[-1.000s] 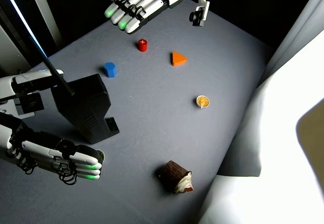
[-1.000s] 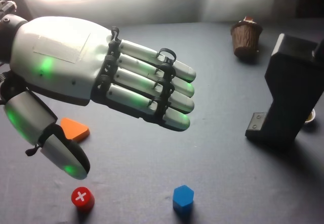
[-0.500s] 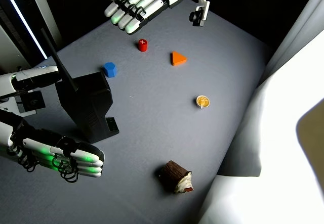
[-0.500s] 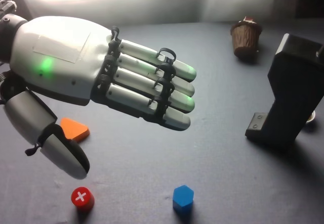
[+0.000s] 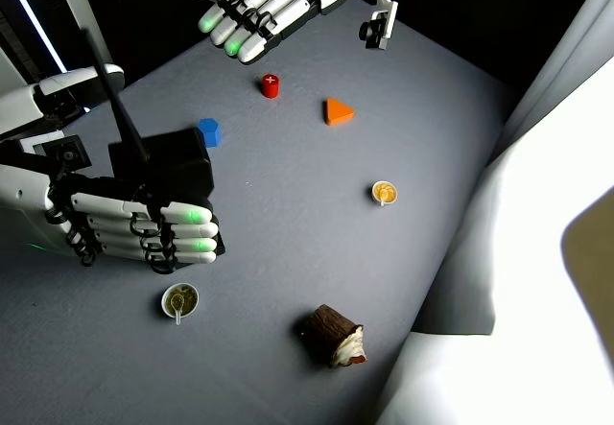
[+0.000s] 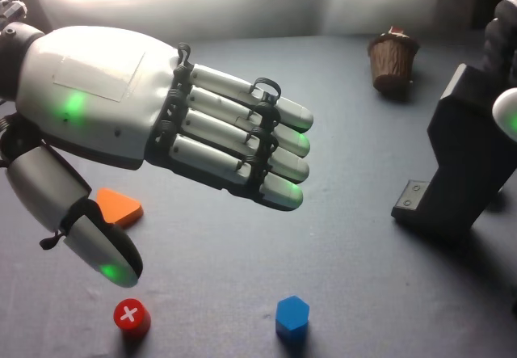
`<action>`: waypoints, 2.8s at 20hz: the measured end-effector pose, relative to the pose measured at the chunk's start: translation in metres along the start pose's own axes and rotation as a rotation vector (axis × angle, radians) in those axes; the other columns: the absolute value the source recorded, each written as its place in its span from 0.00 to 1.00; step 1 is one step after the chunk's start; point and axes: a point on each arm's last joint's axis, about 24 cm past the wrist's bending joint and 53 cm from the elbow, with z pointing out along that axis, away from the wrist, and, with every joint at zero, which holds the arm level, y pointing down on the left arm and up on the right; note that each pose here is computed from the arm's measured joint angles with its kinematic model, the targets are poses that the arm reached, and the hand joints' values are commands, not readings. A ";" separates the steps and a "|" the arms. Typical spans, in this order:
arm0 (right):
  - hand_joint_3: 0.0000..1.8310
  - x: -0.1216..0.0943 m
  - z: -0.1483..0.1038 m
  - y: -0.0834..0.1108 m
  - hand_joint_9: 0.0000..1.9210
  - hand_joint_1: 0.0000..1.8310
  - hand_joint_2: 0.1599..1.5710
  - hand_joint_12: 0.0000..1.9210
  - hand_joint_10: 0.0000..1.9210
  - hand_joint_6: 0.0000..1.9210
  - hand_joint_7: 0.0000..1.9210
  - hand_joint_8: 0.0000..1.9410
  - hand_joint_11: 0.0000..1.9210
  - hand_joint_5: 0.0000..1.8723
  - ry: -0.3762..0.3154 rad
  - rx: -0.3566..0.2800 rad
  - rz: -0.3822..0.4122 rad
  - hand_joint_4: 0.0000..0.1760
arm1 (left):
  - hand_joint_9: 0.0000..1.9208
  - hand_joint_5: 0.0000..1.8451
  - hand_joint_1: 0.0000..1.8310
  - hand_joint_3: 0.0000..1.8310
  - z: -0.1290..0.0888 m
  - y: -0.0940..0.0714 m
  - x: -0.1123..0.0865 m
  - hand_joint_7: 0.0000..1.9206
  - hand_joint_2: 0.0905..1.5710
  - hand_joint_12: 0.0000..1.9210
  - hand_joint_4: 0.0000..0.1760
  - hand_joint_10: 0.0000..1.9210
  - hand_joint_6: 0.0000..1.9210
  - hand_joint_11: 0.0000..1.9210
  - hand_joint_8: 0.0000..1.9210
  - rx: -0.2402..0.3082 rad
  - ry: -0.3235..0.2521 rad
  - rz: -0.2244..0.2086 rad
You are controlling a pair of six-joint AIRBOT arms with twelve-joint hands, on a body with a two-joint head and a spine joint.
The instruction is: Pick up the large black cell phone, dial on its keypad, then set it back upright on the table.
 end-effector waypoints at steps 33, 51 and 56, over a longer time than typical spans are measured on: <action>0.00 -0.025 -0.002 -0.011 0.13 0.59 0.57 0.45 0.01 0.01 0.12 0.01 0.00 0.12 -0.053 0.006 -0.025 0.00 | 0.06 0.06 0.00 0.00 -0.001 0.001 0.003 0.06 0.74 0.10 0.00 0.00 0.00 0.00 0.00 -0.005 0.012 0.004; 0.00 -0.029 -0.001 -0.004 0.52 0.81 0.66 0.81 0.54 0.42 0.51 0.46 0.46 0.51 -0.052 -0.014 -0.043 0.00 | 0.05 0.05 0.00 0.00 -0.001 0.001 0.001 0.06 0.73 0.06 0.00 0.00 0.00 0.00 0.00 -0.004 0.009 0.005; 0.00 -0.041 0.006 0.012 0.54 0.82 0.65 0.79 0.50 0.42 0.53 0.41 0.46 0.52 -0.030 -0.044 -0.110 0.00 | 0.05 0.05 0.03 0.00 0.003 -0.002 -0.001 0.07 0.77 0.05 0.00 0.00 0.00 0.00 0.00 0.016 0.011 0.017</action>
